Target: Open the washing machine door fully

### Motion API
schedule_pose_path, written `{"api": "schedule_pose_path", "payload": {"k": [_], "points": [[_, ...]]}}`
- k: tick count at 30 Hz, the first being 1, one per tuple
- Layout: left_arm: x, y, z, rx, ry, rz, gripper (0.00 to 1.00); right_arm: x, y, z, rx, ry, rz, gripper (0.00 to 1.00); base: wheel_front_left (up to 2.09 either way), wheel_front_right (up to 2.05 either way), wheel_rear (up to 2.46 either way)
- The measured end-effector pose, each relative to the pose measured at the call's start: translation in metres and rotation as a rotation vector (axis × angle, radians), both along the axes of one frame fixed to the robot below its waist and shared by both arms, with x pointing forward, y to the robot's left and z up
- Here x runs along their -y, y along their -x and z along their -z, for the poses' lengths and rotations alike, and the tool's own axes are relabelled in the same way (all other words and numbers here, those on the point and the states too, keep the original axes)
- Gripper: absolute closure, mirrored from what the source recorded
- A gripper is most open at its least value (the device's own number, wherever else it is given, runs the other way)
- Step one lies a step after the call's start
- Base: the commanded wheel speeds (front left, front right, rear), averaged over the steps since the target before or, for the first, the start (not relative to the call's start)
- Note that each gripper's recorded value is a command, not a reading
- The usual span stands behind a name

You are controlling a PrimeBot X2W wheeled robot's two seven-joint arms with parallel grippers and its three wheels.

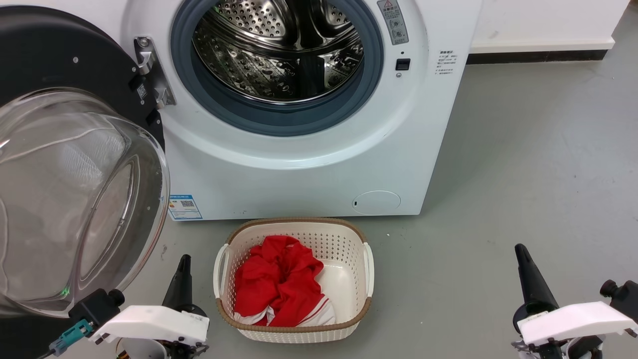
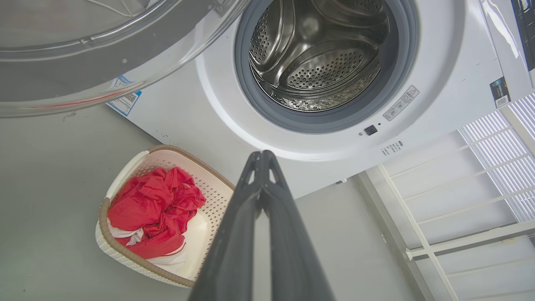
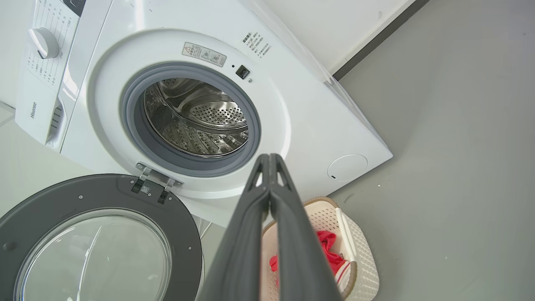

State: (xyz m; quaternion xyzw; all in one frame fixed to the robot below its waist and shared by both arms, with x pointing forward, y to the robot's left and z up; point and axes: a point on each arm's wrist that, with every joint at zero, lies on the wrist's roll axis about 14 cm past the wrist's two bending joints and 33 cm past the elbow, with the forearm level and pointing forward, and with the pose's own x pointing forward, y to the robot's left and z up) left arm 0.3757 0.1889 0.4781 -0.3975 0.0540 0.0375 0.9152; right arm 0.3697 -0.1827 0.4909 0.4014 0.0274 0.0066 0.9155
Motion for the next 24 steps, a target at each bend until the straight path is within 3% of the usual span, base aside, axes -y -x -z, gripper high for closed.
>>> {"api": "schedule_pose_path", "payload": {"k": [24], "points": [[-0.0036, -0.0053, -0.0059, 0.020, 0.291, -0.017, 1.00, 0.0073, -0.0073, -0.0029, -0.006, -0.285, 0.031, 1.00, 0.00, 0.00, 0.00]]}}
